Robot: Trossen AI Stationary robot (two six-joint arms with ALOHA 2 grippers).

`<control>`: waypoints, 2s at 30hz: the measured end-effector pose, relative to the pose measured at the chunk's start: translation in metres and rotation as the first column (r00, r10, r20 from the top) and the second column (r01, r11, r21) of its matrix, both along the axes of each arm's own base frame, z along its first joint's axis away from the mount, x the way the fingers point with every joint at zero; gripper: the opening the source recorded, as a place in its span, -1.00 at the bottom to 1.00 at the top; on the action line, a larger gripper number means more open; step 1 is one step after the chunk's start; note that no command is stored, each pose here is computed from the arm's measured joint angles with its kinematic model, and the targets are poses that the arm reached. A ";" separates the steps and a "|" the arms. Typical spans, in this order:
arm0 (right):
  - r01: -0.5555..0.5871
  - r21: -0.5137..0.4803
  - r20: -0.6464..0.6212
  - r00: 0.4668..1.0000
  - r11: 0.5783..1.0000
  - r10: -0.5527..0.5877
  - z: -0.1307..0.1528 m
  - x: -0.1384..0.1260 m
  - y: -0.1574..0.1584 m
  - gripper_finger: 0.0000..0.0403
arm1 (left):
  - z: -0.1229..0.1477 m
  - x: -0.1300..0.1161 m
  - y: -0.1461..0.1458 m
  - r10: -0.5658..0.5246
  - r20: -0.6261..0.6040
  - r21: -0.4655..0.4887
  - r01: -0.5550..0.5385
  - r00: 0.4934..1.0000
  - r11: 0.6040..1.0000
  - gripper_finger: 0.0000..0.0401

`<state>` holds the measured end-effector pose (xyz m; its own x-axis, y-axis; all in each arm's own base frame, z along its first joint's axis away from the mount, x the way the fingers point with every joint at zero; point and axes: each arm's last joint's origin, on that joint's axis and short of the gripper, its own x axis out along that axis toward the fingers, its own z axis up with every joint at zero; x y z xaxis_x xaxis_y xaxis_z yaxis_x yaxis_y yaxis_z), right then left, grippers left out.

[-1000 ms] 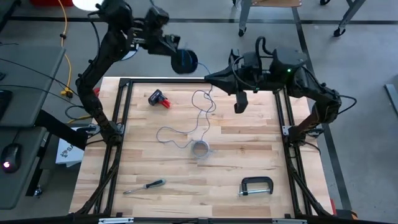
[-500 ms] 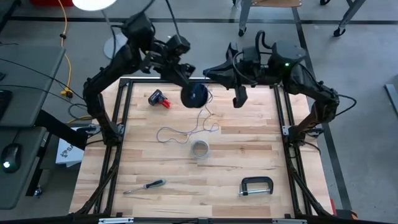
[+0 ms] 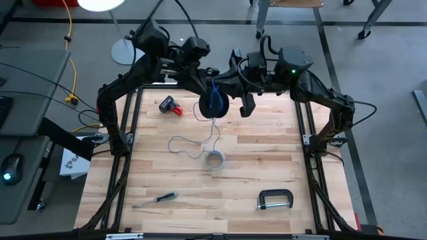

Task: Coil cords
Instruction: Coil the blue wire on the spool

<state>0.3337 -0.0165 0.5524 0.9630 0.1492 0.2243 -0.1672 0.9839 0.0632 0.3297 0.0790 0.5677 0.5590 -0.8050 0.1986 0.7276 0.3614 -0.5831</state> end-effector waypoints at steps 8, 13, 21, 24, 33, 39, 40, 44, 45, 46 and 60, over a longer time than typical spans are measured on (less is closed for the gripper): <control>0.097 0.082 0.032 0.995 0.992 -0.099 0.003 0.001 -0.005 -0.68 | 0.017 -0.016 -0.005 -0.042 0.110 -0.030 0.046 0.993 0.998 -1.00; 0.116 0.093 0.016 0.993 0.989 -0.118 -0.002 0.007 -0.005 -0.29 | 0.021 -0.020 -0.004 -0.018 0.163 -0.036 0.024 0.986 0.999 -1.00; 0.115 0.138 -0.037 0.993 0.984 -0.111 -0.013 0.021 -0.007 -0.13 | 0.033 -0.039 0.007 0.084 0.283 -0.052 -0.073 0.955 0.996 -1.00; 0.126 0.139 -0.065 0.991 0.982 -0.118 -0.021 0.029 -0.008 -0.13 | 0.036 -0.045 0.008 0.111 0.319 -0.056 -0.098 0.941 0.994 -1.00; 0.130 0.170 -0.110 0.988 0.977 -0.113 -0.035 0.047 -0.009 -0.16 | 0.044 -0.056 0.006 0.152 0.378 -0.079 -0.132 0.913 0.988 -1.00; 0.144 0.167 -0.083 0.988 0.975 -0.131 -0.032 0.046 -0.010 -0.29 | 0.045 -0.058 0.006 0.161 0.396 -0.083 -0.140 0.904 0.987 -1.00; 0.142 0.167 -0.078 0.988 0.976 -0.130 -0.032 0.046 -0.010 -0.32 | 0.045 -0.058 0.006 0.162 0.396 -0.083 -0.140 0.904 0.987 -1.00; 0.137 0.162 -0.075 0.989 0.977 -0.126 -0.031 0.046 -0.008 -0.49 | 0.045 -0.058 0.006 0.164 0.401 -0.082 -0.143 0.901 0.986 -1.00; 0.136 0.155 -0.073 0.989 0.979 -0.126 -0.031 0.046 -0.007 -0.56 | 0.045 -0.058 0.006 0.164 0.401 -0.082 -0.144 0.901 0.986 -1.00; 0.135 0.144 -0.071 0.990 0.980 -0.126 -0.031 0.046 -0.006 -0.63 | 0.045 -0.058 0.006 0.165 0.402 -0.081 -0.144 0.901 0.986 -1.00; 0.107 0.143 -0.051 0.994 0.984 -0.101 -0.027 0.044 0.004 -0.99 | 0.054 -0.077 0.032 0.400 0.578 -0.168 -0.376 0.711 0.911 -1.00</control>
